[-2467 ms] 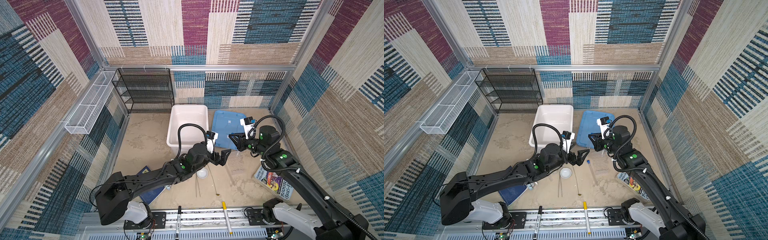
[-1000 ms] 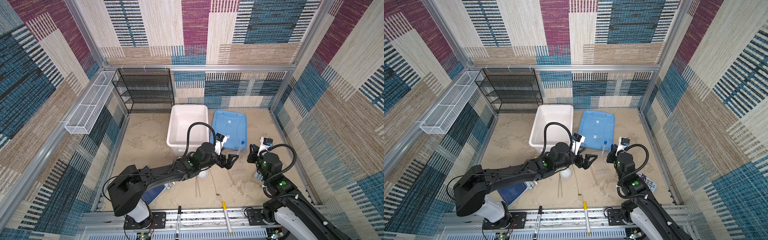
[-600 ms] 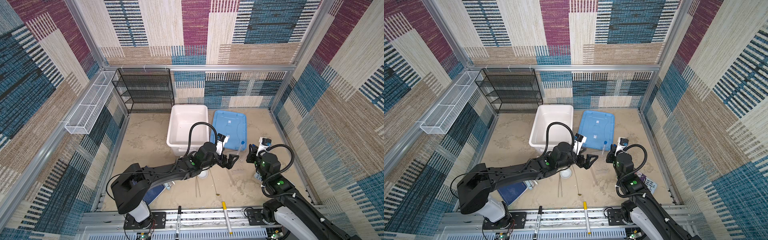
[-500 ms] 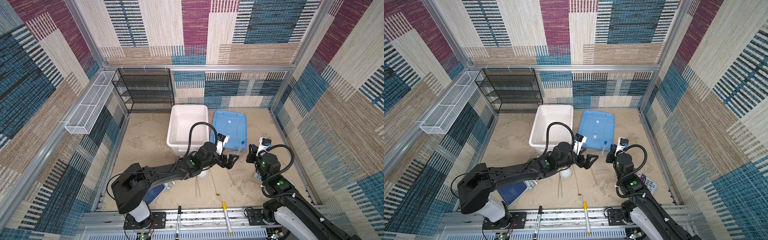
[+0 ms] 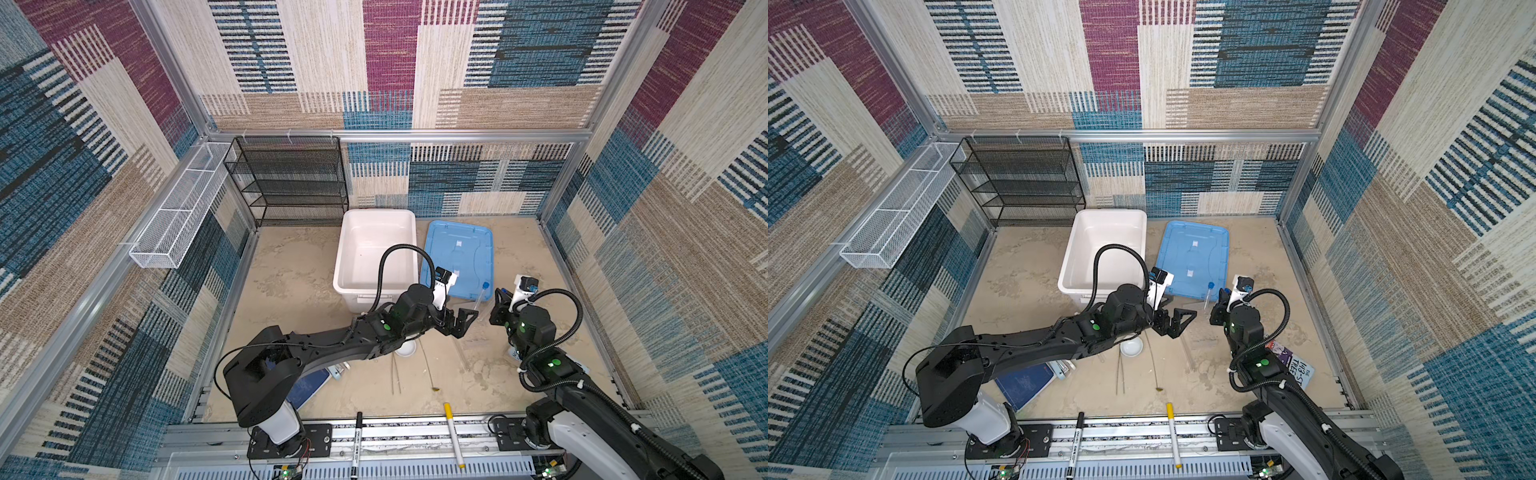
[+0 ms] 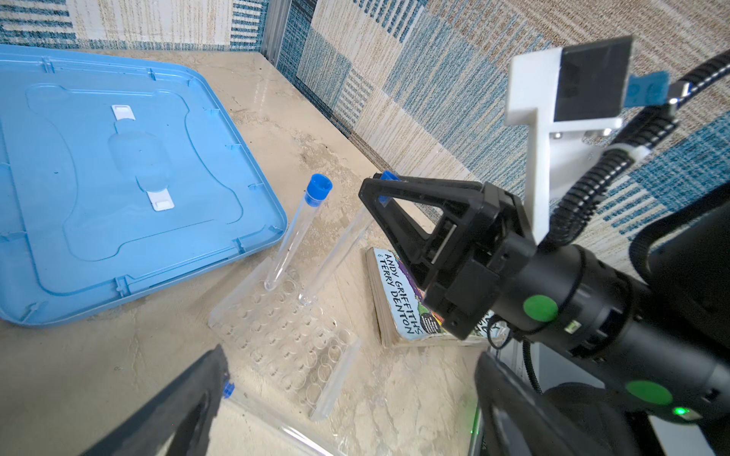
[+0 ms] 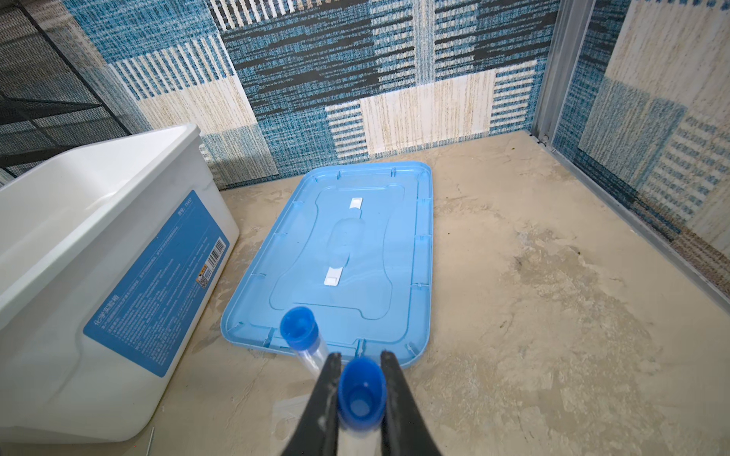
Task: Organize the chemistry lab equipment
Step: 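Lower the tube onto the clear rack and open the right gripper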
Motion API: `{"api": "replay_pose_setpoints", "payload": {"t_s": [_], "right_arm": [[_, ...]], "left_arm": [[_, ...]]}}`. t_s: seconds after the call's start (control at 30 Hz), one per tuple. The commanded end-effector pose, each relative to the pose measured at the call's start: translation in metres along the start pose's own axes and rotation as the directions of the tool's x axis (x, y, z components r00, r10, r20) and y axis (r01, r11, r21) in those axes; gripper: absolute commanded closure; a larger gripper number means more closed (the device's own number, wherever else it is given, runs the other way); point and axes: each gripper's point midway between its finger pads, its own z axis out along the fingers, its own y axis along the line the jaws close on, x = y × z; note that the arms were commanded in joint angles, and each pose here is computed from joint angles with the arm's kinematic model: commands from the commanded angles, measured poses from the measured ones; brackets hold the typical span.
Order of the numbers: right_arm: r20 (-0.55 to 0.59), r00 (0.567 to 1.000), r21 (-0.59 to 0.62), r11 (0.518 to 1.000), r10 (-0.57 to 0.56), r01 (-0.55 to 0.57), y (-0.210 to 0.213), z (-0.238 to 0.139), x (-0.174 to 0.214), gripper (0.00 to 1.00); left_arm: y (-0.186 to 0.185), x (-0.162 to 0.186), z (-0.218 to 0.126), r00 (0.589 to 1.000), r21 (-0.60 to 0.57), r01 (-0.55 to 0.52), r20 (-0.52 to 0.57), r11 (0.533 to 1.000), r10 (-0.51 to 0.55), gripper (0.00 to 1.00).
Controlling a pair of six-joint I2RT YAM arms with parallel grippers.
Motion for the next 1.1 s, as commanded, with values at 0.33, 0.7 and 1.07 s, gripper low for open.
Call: {"api": "replay_pose_setpoints", "payload": {"t_s": [0.33, 0.7, 1.07], "right_arm": [[0.011, 1.0, -0.017, 1.0, -0.015, 0.015, 0.004, 0.009, 0.005, 0.83], [0.022, 0.998, 0.004, 0.998, -0.057, 0.057, 0.0, 0.009, 0.007, 0.84], [0.01, 0.995, 0.03, 0.994, -0.103, 0.103, -0.001, 0.014, 0.008, 0.83]], "left_arm": [[0.002, -0.002, 0.002, 1.0, 0.003, 0.026, 0.017, 1.0, -0.026, 0.01], [0.009, -0.004, 0.001, 0.998, 0.0, 0.055, 0.027, 0.998, -0.055, 0.01], [0.016, -0.002, 0.005, 0.996, 0.007, 0.087, 0.023, 0.996, -0.087, 0.01]]}}
